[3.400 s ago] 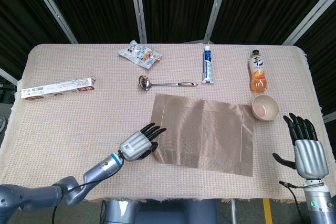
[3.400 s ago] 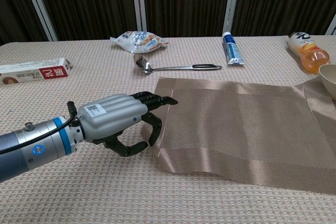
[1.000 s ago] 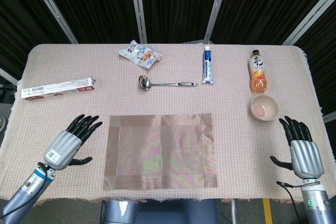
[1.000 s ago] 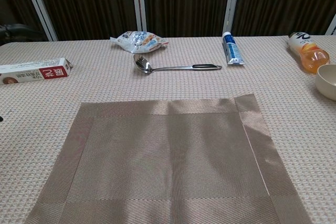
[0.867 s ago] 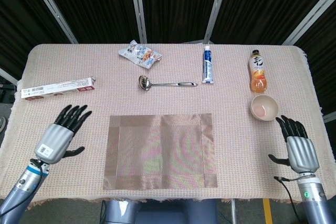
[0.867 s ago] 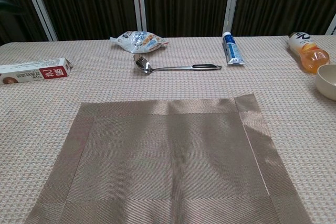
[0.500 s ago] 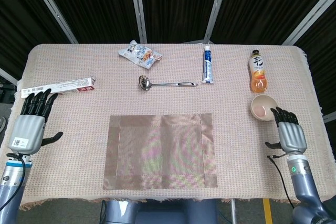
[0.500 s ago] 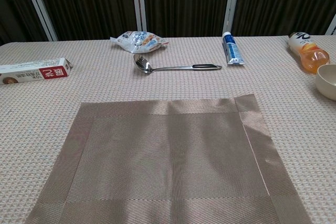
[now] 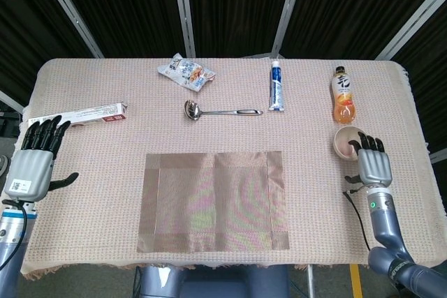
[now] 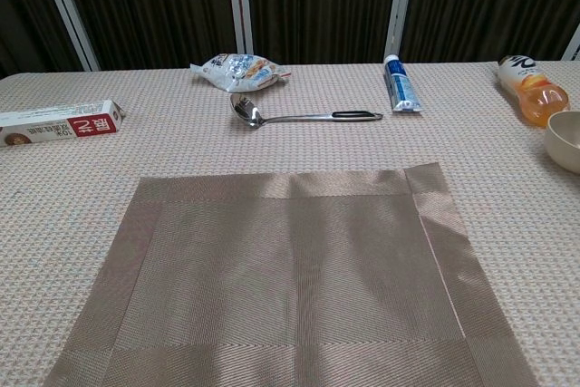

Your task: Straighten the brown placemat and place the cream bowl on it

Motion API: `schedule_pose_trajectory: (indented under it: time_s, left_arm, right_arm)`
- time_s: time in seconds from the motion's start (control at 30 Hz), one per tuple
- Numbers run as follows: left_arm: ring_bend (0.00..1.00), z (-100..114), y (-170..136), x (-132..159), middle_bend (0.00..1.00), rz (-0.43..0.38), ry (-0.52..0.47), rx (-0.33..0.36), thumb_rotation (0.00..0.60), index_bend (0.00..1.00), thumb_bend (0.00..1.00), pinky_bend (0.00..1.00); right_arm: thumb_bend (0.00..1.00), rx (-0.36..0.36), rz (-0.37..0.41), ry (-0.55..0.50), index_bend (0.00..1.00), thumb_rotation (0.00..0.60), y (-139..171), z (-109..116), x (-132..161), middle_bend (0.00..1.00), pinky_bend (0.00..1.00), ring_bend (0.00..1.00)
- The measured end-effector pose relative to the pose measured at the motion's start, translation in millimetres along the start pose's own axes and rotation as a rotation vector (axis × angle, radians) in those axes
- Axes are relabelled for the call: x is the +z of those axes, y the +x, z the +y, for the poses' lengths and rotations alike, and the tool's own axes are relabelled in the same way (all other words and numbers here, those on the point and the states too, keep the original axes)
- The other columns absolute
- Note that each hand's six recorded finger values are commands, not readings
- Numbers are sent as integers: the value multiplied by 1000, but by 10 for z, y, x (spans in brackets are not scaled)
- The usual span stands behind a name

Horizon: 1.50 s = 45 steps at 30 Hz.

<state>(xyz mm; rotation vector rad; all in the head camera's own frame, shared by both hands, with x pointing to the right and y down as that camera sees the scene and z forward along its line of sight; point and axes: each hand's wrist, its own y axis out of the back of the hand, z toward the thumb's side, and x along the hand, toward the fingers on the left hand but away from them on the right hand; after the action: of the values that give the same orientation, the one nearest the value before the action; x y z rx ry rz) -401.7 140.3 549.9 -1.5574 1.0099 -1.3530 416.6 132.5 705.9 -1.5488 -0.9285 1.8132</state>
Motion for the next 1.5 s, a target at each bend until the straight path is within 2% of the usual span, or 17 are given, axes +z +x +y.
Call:
schedule_pose_trajectory:
  time_s: [0.07,0.1,0.23,0.33,0.53,0.73,0.93,1.03,1.23,1.5]
  left_arm:
    - [0,-3,3,-5,0,1,-4,-2,600,0,0,0]
    - [0,-3,4,-7,0,1,-6,-3,600,0,0,0]
    - [0,7,1,-9,0,-1,-12,-1,600,0,0,0]
    - [0,12,1,-19,0,1,-14,1,600,0,0,0]
    - [0,3,3,-11,0,-2,-16,-2,600,0,0,0]
    - [0,-4,-6,3,0,-6,-18,-5,600,0,0,0]
    - [0,7,-15,6,0,-7,-25,-3,600,0,0,0]
    - [0,7,-19,12,0,-11,-29,-6,600,0,0,0]
    - [0,-1,-22,32,0,-20,-37,-13,600,0,0,0]
    - [0,-25,-19,54,0,-29,-51,-29,600,0,0,0]
  right_arm:
    - [170,-5,2,6,331,600,-43,-20,19,0,0,0]
    - [207,-7,3,10,479,600,-62,-28,24,0,0,0]
    - [302,-17,-1,32,611,600,-161,-70,26,0,0,0]
    - [319,-30,-5,47,719,600,-232,-92,23,0,0,0]
    - [324,-61,5,61,782,600,-300,-115,47,0,0,0]
    - [324,-83,23,56,787,600,-306,-105,62,0,0,0]
    - [324,-129,60,48,787,600,-257,-5,121,0,0,0]
    - [324,-160,111,46,787,600,-187,87,211,0,0,0]
    - [323,-208,286,72,787,600,51,317,558,0,0,0]
    - [323,-191,623,163,787,600,464,622,1335,0,0,0]
